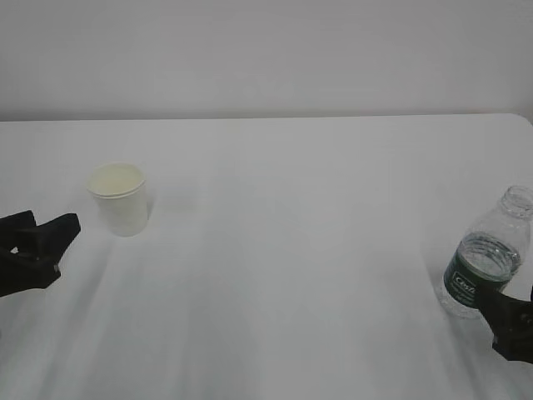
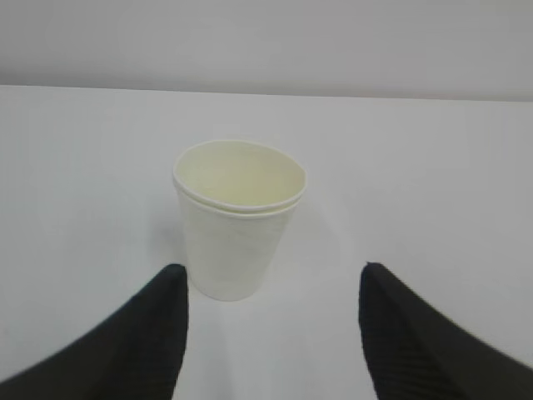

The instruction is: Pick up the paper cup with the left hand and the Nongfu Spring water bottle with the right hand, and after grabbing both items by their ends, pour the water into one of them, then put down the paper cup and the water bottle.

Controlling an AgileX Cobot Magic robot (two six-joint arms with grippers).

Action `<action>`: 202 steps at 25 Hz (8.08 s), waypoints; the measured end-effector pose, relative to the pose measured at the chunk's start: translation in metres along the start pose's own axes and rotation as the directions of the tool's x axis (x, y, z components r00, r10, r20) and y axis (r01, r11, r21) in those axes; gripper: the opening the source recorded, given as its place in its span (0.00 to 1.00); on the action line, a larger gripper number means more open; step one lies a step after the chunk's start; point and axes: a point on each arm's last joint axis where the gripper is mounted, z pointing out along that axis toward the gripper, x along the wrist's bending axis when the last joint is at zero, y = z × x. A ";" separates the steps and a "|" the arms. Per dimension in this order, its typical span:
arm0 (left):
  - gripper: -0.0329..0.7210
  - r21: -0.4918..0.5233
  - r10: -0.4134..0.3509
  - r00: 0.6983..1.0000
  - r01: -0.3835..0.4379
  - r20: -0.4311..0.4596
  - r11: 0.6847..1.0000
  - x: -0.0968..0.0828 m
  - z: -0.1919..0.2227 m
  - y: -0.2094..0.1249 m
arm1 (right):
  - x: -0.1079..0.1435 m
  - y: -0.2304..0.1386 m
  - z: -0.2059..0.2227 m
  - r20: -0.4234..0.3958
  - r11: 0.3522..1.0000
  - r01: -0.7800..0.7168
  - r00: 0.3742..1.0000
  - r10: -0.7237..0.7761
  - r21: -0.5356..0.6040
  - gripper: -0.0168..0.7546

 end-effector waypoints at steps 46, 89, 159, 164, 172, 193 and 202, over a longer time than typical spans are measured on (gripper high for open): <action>0.65 0.044 0.003 1.000 -0.004 0.004 0.999 0.001 0.003 -0.009 | -0.002 0.007 0.067 -0.045 1.000 0.016 0.999 -0.016 -0.002 0.89; 0.65 0.045 0.002 1.000 -0.002 0.004 0.999 0.001 0.003 -0.009 | -0.002 0.008 0.073 -0.043 0.995 0.098 0.994 -0.098 -0.013 0.57; 0.88 0.091 -0.001 1.000 0.003 -0.022 0.996 0.010 0.083 -0.034 | 0.014 0.049 0.053 -0.155 0.963 0.184 0.964 -0.216 -0.197 0.57; 0.88 0.123 0.021 0.999 -0.018 -0.027 0.992 0.013 0.092 -0.046 | 0.014 0.049 0.053 -0.155 0.963 0.184 0.964 -0.216 -0.196 0.57; 0.88 0.091 0.067 0.998 -0.065 -0.016 0.994 0.013 0.110 -0.044 | 0.014 0.048 0.053 -0.155 0.963 0.184 0.964 -0.216 -0.194 0.57; 0.88 0.041 0.088 0.996 -0.088 -0.010 0.995 0.015 0.144 -0.046 | 0.014 0.049 0.053 -0.154 0.963 0.186 0.964 -0.218 -0.197 0.57; 0.88 0.029 0.092 0.996 -0.092 -0.020 0.995 0.017 0.159 -0.050 | 0.014 0.049 0.053 -0.154 0.962 0.188 0.963 -0.220 -0.197 0.57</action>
